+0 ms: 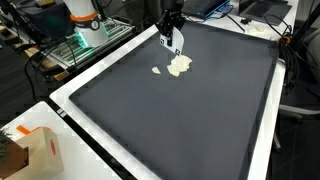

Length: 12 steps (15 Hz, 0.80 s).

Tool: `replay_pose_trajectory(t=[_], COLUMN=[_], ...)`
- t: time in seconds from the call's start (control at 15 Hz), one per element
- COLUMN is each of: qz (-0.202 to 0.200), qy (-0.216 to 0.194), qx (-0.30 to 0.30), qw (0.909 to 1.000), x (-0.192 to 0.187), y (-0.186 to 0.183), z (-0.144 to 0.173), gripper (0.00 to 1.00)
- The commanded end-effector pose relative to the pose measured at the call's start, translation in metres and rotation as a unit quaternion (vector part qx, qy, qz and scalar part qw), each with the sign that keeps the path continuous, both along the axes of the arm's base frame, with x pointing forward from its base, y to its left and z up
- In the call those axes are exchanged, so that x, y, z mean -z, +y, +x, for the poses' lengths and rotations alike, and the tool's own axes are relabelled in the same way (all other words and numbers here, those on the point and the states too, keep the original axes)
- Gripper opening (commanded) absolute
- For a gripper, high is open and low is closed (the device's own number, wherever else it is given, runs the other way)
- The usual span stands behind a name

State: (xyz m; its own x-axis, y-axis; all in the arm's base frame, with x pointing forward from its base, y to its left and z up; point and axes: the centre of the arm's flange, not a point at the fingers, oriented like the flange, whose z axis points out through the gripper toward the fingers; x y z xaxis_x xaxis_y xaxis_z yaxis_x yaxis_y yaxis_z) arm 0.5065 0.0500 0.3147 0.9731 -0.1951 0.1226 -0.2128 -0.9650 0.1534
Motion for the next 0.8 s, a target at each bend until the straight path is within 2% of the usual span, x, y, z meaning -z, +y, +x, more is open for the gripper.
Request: replay_pose_trajectory(t=[0.0,0.2,0.33,0.53,0.73], qz=[0.0,0.0,0.02,0.05,0.065], qy=[0.0,0.0,0.019,0.039,0.058], qx=[0.0,0.0,-0.049,-0.131,-0.206], qw=[1.0,1.0,0.9984,0.9893,0.9747], x=[0.0,0.0,0.01,0.02,0.035], y=[0.0,0.0,-0.009,-0.016,-0.023], z=[0.0,0.0,0.014,0.026,0.033], gripper=[0.04,0.04,0.01,0.01,0.01])
